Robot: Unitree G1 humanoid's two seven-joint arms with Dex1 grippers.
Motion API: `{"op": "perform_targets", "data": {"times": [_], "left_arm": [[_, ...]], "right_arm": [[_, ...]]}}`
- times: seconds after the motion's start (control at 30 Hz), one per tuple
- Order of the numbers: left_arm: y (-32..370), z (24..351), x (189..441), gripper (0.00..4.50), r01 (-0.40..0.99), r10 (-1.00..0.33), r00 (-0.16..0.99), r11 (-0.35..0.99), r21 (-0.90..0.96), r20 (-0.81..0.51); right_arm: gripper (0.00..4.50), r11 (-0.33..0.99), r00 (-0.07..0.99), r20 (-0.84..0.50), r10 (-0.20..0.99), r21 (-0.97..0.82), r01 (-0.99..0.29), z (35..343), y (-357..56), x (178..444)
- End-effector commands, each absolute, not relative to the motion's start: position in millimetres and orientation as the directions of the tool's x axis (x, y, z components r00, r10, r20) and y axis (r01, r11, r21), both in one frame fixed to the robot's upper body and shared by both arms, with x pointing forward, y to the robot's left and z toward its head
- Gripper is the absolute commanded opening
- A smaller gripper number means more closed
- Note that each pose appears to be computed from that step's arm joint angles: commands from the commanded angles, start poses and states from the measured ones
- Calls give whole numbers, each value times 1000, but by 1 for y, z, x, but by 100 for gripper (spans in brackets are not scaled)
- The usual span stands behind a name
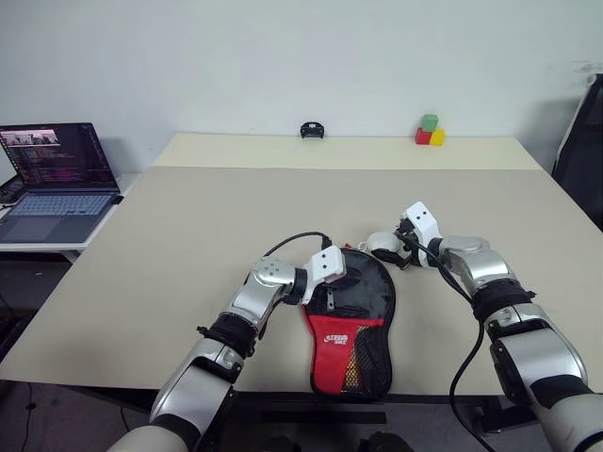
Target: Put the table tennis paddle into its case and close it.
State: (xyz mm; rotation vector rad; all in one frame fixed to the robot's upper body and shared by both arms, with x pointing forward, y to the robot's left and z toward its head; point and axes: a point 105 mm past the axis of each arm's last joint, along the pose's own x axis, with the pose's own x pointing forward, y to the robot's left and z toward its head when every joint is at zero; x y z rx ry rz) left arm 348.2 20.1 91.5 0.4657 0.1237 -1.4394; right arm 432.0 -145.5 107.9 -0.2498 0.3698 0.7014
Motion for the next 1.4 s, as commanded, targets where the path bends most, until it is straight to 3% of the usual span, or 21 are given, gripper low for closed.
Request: {"op": "perform_targets", "data": {"times": [0.03,0.27,0.4,0.63,0.93,1.4], "left_arm": [[19,91,347,450,969,-921,142,54,243,-364],[21,81,349,450,976,-911,145,69,204,-387],[29,68,347,450,983,-899,146,84,165,-413],[38,55,342,450,991,-897,131,108,79,-422],[37,50,343,450,991,-895,131,119,54,-426],[30,47,344,450,994,-893,112,103,44,-435]], "right_arm": [[322,733,724,-349,594,-136,-667,127,-140,438],[102,725,717,-351,602,-135,-675,124,-135,436],[38,734,726,-348,593,-136,-665,124,-137,437],[30,746,740,-358,569,-153,-648,127,-157,432],[30,719,701,-432,567,-155,-677,131,-194,385],[29,635,559,-570,602,-83,-768,130,-206,294]]}}
